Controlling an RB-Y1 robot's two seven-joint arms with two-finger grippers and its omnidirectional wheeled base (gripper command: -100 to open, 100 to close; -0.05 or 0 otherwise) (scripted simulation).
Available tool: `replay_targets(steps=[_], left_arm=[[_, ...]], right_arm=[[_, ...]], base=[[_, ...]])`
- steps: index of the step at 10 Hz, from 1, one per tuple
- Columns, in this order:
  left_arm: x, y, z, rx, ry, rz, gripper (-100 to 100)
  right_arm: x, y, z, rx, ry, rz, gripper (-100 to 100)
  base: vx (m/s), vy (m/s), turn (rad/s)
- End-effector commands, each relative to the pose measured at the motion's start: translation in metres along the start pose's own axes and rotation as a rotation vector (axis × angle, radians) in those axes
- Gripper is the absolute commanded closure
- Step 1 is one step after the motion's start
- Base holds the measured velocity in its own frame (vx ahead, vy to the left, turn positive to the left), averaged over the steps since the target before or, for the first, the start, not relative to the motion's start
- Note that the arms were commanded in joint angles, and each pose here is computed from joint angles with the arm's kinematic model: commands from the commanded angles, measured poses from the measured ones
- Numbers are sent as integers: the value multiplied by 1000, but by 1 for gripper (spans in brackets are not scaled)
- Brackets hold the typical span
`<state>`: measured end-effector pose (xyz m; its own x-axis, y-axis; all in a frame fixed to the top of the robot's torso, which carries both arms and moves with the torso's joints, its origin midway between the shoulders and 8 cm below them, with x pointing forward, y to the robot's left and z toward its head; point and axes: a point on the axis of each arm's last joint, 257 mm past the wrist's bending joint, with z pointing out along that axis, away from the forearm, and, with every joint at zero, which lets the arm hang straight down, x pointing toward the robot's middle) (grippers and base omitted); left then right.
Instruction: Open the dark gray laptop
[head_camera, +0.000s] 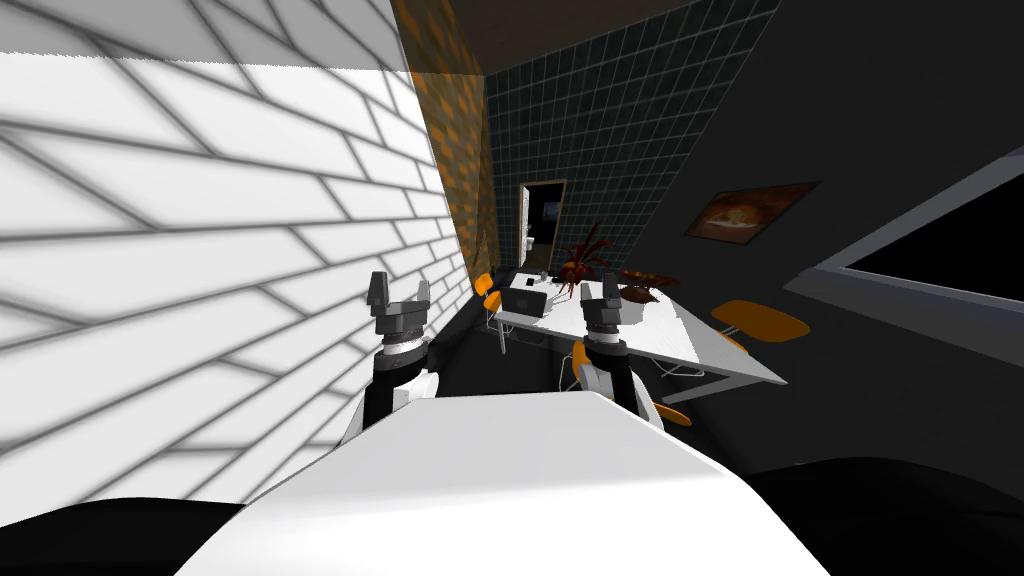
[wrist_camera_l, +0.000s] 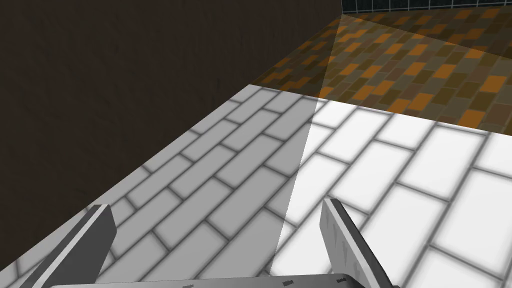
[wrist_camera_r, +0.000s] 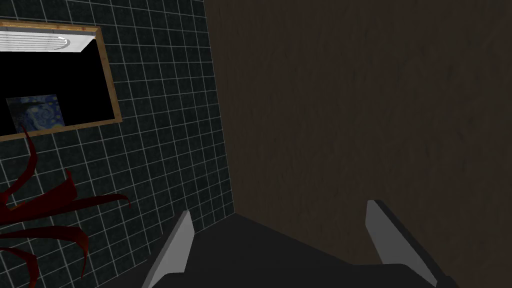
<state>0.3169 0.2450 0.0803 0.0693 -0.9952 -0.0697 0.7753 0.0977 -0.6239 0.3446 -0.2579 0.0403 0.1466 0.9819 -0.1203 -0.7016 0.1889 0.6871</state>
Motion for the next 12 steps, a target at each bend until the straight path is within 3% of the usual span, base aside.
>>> replay_targets(steps=[1,9,10,12], left_arm=[[0,0,0,0,0,0,0],[0,0,0,0,0,0,0],[0,0,0,0,0,0,0],[0,0,0,0,0,0,0]], right_arm=[[0,0,0,0,0,0,0],[0,0,0,0,0,0,0],[4,-4,-2,12,39,-35,-100],[9,-13,-6,40,97,-105,-100]], base=[[0,0,0],[0,0,0],[18,24,-67],[28,68,-111]])
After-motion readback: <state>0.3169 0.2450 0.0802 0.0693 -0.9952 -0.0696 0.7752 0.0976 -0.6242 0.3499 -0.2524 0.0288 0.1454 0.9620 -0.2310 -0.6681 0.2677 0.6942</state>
